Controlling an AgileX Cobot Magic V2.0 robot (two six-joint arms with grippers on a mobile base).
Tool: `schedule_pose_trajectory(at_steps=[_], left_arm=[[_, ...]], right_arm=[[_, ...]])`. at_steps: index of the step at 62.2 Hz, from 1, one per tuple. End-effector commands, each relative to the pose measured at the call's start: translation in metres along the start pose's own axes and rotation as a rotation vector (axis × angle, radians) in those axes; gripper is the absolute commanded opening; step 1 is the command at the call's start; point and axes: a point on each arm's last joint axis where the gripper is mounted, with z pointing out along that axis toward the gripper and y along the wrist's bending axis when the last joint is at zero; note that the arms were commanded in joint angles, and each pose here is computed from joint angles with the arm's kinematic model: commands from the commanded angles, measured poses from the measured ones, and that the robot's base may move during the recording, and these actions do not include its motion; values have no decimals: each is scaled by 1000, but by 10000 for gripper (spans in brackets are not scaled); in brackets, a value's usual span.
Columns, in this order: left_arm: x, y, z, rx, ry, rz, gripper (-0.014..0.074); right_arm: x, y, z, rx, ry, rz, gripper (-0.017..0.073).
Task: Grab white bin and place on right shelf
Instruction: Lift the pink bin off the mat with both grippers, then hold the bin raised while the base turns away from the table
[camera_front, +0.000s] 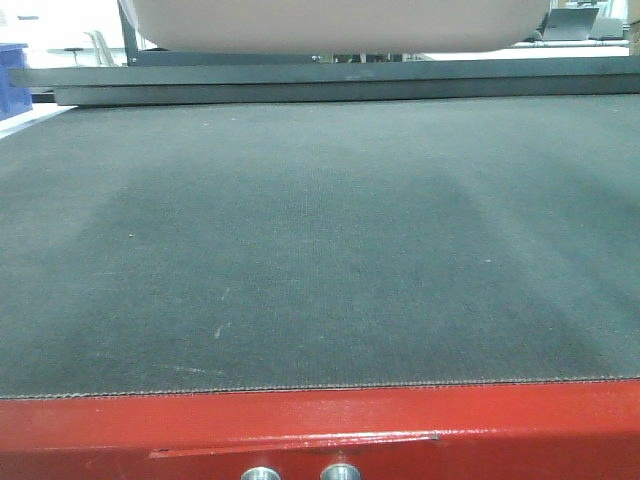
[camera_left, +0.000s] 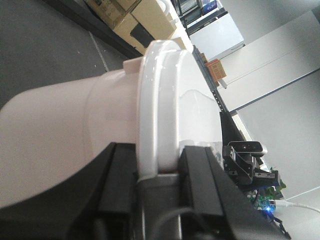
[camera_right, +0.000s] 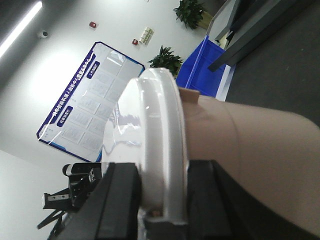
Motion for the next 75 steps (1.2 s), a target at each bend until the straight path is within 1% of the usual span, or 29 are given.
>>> schedule_pose_trajectory(at_steps=[1,4,10,13,24,27,45,65,75], left_arm=[[13,-60,-5,222,101,60,-126],[13,-64,-7,226,99,65,-126],[15,-71,-9,230,100,55,-126],[15,-74,-10,233,98,63,-126],[18,-85,-14,242,94,79,-126],[18,-88,-15,244,94,84,-126],[18,-87,-15,240,93,85,-126],[18,-87,-15,240,92,85,-126],[18,-87,-15,240,92,85,-126]], right_arm=[[17,70,-12,-364,132,-25,57],[19,74,-14,-370,132,-37,57],[24,86,-20,-384,130,-67,57],[26,92,-22,-391,130,-81,57],[29,100,-26,-397,123,-102,57],[29,100,-26,-397,123,-102,57],[29,100,-26,-394,119,-101,57],[22,96,-24,-344,47,-90,57],[20,95,-23,-331,29,-88,57]])
